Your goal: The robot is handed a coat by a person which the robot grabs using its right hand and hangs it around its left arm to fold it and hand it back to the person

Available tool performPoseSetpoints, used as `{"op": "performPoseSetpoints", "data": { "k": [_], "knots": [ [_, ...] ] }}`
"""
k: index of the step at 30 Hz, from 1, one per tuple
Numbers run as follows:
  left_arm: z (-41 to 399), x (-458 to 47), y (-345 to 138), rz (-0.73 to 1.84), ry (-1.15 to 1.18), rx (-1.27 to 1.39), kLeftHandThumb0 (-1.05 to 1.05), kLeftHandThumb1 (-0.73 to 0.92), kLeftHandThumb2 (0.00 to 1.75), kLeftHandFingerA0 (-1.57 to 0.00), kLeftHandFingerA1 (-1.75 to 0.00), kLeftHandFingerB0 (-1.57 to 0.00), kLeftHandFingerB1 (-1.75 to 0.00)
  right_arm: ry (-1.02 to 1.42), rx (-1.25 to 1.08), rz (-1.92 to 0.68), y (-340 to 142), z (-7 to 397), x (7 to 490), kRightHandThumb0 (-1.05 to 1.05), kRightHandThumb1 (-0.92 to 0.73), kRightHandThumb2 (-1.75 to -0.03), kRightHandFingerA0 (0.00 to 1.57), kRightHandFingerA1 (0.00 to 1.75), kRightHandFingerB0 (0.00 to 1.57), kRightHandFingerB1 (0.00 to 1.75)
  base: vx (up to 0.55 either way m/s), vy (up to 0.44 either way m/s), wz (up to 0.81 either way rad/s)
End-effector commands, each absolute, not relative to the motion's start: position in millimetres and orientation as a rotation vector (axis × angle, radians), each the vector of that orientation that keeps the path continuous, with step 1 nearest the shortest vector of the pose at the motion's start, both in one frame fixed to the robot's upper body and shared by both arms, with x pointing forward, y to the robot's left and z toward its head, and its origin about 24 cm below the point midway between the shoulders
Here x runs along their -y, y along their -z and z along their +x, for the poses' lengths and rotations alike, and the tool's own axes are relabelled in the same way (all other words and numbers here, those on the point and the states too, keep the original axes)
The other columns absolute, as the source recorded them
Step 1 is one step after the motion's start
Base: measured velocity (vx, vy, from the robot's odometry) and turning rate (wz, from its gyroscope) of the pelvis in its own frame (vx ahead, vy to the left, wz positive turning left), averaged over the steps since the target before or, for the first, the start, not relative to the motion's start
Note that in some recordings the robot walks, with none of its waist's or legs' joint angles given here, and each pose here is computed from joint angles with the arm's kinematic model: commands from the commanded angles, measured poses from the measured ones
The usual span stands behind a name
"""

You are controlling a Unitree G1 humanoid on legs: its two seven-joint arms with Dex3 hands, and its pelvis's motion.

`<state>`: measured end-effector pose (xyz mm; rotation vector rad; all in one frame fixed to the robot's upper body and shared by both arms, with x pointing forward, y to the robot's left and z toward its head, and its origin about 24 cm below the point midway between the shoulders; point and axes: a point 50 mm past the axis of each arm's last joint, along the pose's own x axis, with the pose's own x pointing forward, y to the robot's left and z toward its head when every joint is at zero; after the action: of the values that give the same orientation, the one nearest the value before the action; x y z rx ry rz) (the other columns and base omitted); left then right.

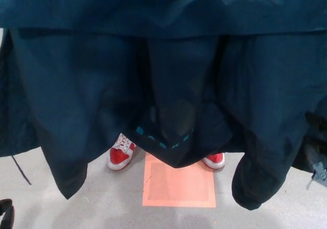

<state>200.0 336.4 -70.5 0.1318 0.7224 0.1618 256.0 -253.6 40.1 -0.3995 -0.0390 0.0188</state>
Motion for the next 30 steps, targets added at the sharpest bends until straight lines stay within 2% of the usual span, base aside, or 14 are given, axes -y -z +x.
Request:
{"op": "performPoseSetpoints", "data": {
  "k": [1,13,14,16,18,19,20,21,22,24,26,27,28,30],
  "knots": [
    [194.5,-345.4,64.9,0.129,-0.164,-0.672,-0.71,0.92,0.70,-0.10,-0.29,-0.11,-0.29,-0.129,1.094,-0.152,-230.7,158.1,225.7,-0.84,-0.82,-0.66,0.31,0.31,0.25,0.29,0.00,0.000,0.00],
    [196.1,-347.1,62.1,0.154,-0.148,-0.665,-0.71,0.92,0.70,-0.11,-0.29,-0.11,-0.28,-0.133,1.412,-0.176,-274.9,123.6,216.0,-0.89,-0.82,-0.66,0.35,0.32,0.30,0.30,0.00,0.000,0.00],
    [193.5,-347.5,63.0,0.151,-0.144,-0.668,-0.69,0.74,1.07,-0.04,-0.38,-0.04,-0.38,-0.139,1.420,-0.183,-279.0,124.2,215.3,-0.89,-0.82,-0.66,0.34,0.32,0.29,0.30,0.00,0.000,0.00],
    [192.0,-348.0,63.1,0.158,-0.135,-0.669,-0.68,0.75,1.08,-0.04,-0.38,-0.04,-0.38,-0.143,1.442,-0.199,-285.6,124.6,214.8,-0.88,-0.82,-0.66,0.34,0.33,0.28,0.30,0.00,0.000,0.00],
    [193.5,-348.5,62.7,0.142,-0.150,-0.671,-0.69,0.73,1.06,-0.04,-0.40,-0.04,-0.39,-0.148,1.496,-0.230,-304.2,123.9,216.2,-0.88,-0.77,-0.64,0.35,0.33,0.29,0.30,0.00,0.000,0.00],
    [194.9,-348.6,61.9,0.146,-0.150,-0.671,-0.67,0.92,0.71,-0.09,-0.29,-0.10,-0.29,-0.141,1.509,-0.246,-309.1,123.3,216.3,-0.89,-0.78,-0.64,0.35,0.33,0.29,0.30,0.00,0.000,0.00],
    [197.1,-348.8,60.8,0.150,-0.152,-0.670,-0.67,0.92,0.71,-0.09,-0.29,-0.10,-0.29,-0.131,1.520,-0.263,-313.0,122.8,216.3,-0.89,-0.78,-0.64,0.35,0.33,0.29,0.30,0.00,0.000,0.00],
    [197.8,-349.3,60.6,0.149,-0.160,-0.676,-0.70,0.74,1.07,-0.05,-0.41,-0.05,-0.41,-0.157,1.520,-0.256,-318.3,123.6,216.4,-0.88,-0.76,-0.64,0.34,0.32,0.29,0.31,0.00,0.000,0.00],
    [198.1,-349.4,60.1,0.150,-0.161,-0.671,-0.71,0.74,1.05,-0.04,-0.43,-0.07,-0.43,-0.179,1.517,-0.302,-329.5,127.8,217.3,-0.87,-0.82,-0.65,0.34,0.32,0.28,0.30,0.00,0.000,0.00],
    [197.6,-349.2,60.2,0.151,-0.159,-0.665,-0.77,0.75,1.04,-0.06,-0.43,-0.08,-0.42,-0.196,1.504,-0.337,-337.4,131.8,217.8,-0.88,-0.84,-0.66,0.35,0.33,0.27,0.29,0.00,0.000,0.00],
    [195.4,-348.3,61.5,0.157,-0.149,-0.663,-0.74,0.75,1.05,-0.05,-0.42,-0.05,-0.41,-0.269,1.463,-0.372,-351.3,140.8,216.3,-0.88,-0.84,-0.64,0.33,0.33,0.24,0.28,0.00,0.000,0.00],
    [195.0,-348.2,62.2,0.158,-0.153,-0.670,-0.69,0.90,0.68,-0.11,-0.31,-0.13,-0.31,-0.317,1.427,-0.374,-359.5,146.6,212.9,-0.88,-0.82,-0.63,0.32,0.33,0.22,0.27,0.00,0.000,0.00],
    [194.7,-347.9,62.8,0.151,-0.156,-0.672,-0.71,0.72,1.04,-0.04,-0.43,-0.04,-0.41,-0.381,1.381,-0.393,-369.3,154.6,208.9,-0.81,-0.77,-0.63,0.25,0.32,0.20,0.29,0.00,0.000,0.00],
    [194.7,-347.3,63.3,0.142,-0.156,-0.674,-0.70,0.72,1.05,-0.04,-0.42,-0.04,-0.40,-0.473,1.294,-0.442,-384.4,165.8,201.0,-0.81,-0.76,-0.63,0.22,0.31,0.18,0.28,0.00,0.000,0.00]
  ]
}}
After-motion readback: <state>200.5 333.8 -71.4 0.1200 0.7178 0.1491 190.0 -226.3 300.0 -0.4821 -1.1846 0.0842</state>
